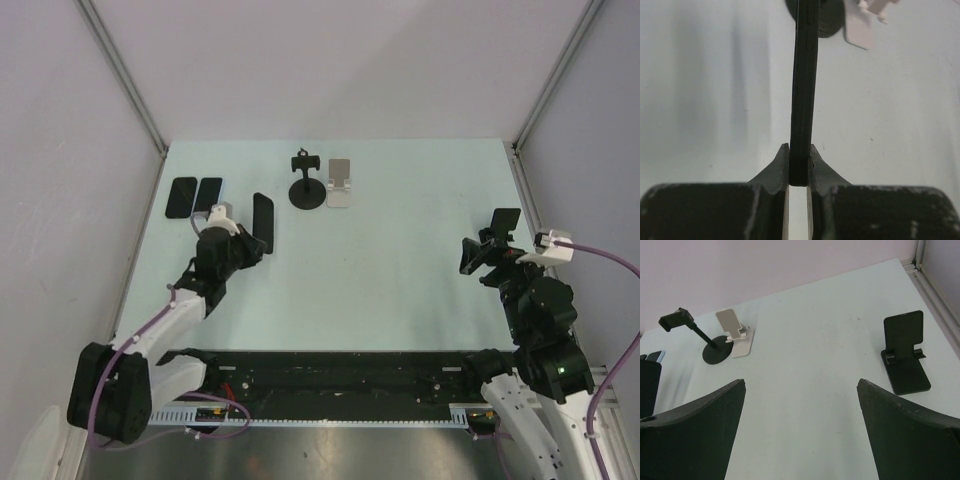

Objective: Remove the phone from the phone stand

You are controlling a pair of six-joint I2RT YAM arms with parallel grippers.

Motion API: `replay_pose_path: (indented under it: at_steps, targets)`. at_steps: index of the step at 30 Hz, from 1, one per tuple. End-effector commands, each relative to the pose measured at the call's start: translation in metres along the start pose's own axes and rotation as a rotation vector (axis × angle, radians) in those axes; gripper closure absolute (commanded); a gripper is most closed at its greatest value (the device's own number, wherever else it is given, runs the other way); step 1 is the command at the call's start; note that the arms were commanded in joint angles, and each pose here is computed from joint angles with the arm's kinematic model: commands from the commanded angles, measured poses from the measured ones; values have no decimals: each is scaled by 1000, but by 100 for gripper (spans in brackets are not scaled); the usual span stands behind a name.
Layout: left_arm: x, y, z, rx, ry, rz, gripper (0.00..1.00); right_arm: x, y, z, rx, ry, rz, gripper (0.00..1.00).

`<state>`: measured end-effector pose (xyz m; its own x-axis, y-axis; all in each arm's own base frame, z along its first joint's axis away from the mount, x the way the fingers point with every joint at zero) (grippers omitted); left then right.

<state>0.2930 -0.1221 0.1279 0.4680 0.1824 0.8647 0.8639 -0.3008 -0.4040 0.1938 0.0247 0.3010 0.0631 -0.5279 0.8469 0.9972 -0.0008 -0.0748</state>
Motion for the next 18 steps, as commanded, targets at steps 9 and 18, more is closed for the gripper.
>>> replay_pose_path:
  at_steps: [9, 18]
  targets:
    - [100, 66, 58, 53, -69, -12, 100, 6, -11, -13, -18, -71, -81, 0]
    - [112, 122, 105, 60, -116, 69, 100, 4, -12, -11, 2, -81, -77, 0]
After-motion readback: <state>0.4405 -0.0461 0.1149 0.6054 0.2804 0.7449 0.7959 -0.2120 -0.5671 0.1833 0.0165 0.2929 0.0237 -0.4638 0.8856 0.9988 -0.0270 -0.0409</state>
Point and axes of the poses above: each gripper's point midway between its finger pads, its own y axis out along the fingers, its own z axis along the line the jaws close on, x = y × z, the point moved 2 cm from there along -y, back along the fingers, and after that the axes turned 14 degrees about y, right-handed, at the moved point
